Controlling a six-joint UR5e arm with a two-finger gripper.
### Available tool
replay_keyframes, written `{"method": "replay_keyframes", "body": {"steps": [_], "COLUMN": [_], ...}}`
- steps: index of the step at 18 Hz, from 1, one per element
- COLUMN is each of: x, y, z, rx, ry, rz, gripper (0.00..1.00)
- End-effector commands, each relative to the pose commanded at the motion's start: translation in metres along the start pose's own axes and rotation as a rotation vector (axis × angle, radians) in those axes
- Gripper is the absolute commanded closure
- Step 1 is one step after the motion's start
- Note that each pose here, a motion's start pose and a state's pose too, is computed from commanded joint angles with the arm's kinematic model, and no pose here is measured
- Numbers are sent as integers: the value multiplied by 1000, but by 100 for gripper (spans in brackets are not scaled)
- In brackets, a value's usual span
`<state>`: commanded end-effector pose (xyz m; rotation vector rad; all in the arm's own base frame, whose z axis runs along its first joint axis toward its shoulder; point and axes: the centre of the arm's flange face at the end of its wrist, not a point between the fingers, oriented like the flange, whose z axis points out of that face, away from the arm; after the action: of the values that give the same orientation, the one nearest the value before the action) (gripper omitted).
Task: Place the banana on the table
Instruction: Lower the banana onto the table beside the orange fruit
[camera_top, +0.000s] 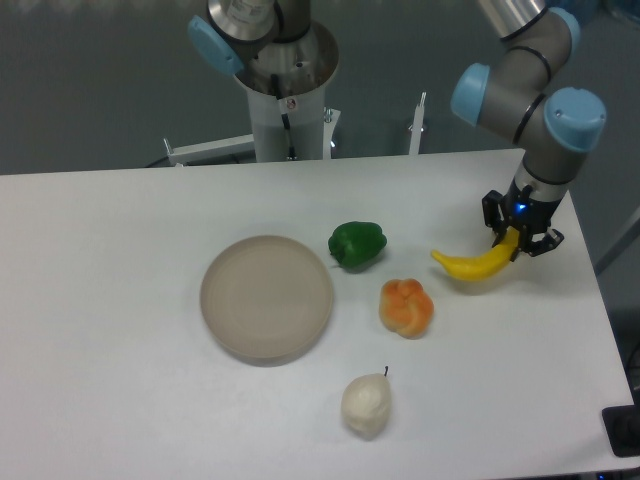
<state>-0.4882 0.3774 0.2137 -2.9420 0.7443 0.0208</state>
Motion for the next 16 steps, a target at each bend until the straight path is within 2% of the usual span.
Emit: {"method": "replay_keyframes", "body": {"steps": [5,16], "x": [7,13], "y": [0,0], "z": [8,17], "rx": [1,-3], "ry": [18,37], "rz": [-48,-37], "gripper": [71,70]}}
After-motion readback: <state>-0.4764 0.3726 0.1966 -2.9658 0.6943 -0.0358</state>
